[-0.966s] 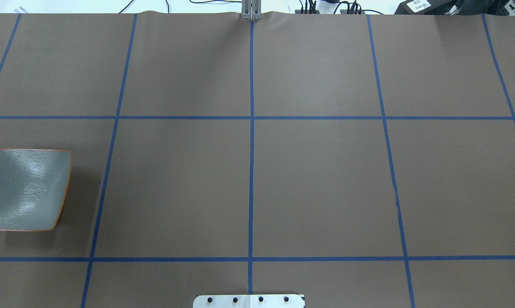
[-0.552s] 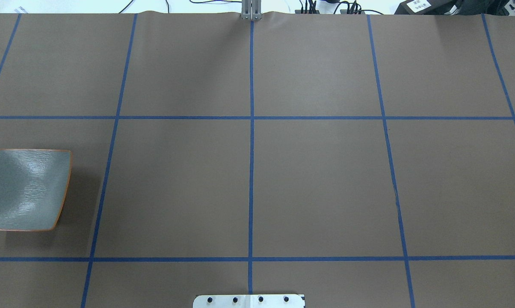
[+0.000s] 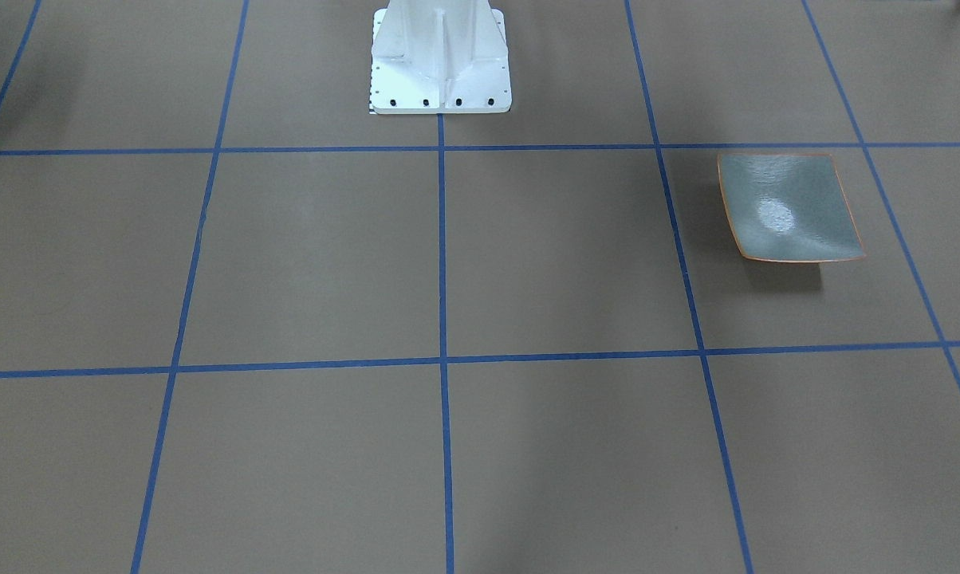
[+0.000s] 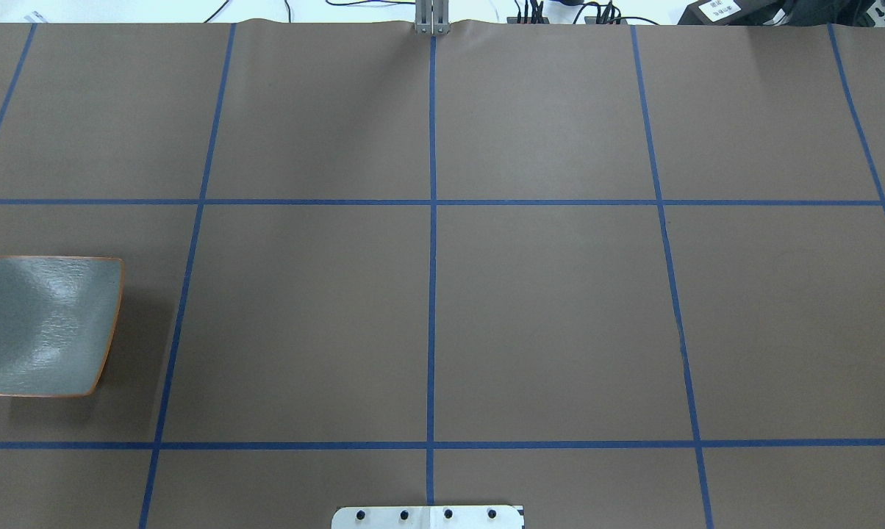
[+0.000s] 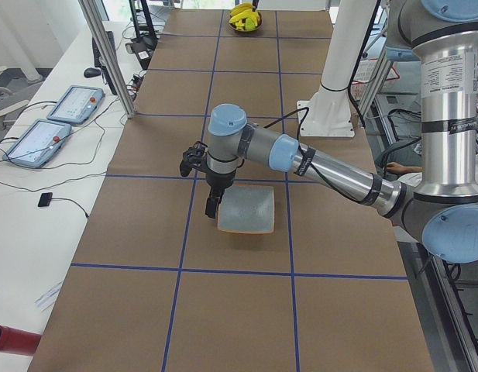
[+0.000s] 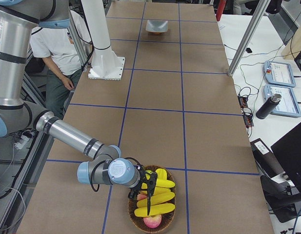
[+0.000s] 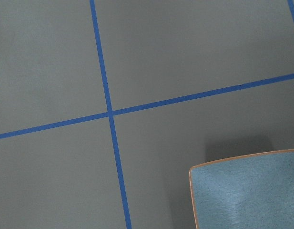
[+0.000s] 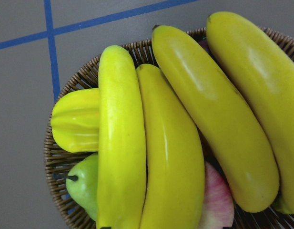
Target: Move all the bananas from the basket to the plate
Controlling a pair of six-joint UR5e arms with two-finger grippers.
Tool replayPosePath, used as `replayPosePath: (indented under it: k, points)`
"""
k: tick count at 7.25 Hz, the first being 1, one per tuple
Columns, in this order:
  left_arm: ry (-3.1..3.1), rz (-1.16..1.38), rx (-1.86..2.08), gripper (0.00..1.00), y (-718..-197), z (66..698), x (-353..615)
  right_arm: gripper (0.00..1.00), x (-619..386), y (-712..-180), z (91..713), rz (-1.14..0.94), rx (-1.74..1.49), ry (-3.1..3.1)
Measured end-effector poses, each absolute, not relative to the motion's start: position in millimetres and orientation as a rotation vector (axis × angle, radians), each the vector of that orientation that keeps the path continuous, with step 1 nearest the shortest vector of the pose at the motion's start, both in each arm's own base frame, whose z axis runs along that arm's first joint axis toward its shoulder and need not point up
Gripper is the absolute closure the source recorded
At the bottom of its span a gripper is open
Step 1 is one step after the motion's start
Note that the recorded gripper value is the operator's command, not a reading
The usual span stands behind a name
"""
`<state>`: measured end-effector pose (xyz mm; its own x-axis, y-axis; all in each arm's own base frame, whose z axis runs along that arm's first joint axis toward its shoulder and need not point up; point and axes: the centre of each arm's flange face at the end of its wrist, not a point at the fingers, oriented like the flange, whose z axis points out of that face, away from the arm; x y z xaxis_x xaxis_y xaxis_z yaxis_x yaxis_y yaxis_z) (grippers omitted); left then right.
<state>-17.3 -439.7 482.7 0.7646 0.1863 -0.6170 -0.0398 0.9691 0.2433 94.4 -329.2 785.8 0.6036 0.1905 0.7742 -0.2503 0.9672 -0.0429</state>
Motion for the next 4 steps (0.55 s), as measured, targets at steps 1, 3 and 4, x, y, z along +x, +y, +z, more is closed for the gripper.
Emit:
replayPosePath:
  k: [1,3,4]
  points:
    - [0.691,0.124,0.222,0.01,-439.6,482.7,-17.3,0.19,93.7,-329.0,786.8,0.256,0.068,-0.889]
    - [0.691,0.123,0.221,0.01,-439.6,482.8,-17.3,0.26,92.5,-327.6,790.6,0.258,0.059,-0.889]
    - [0.691,0.123,0.221,0.01,-439.7,483.1,-17.3,0.32,92.1,-326.5,793.8,0.259,0.053,-0.888]
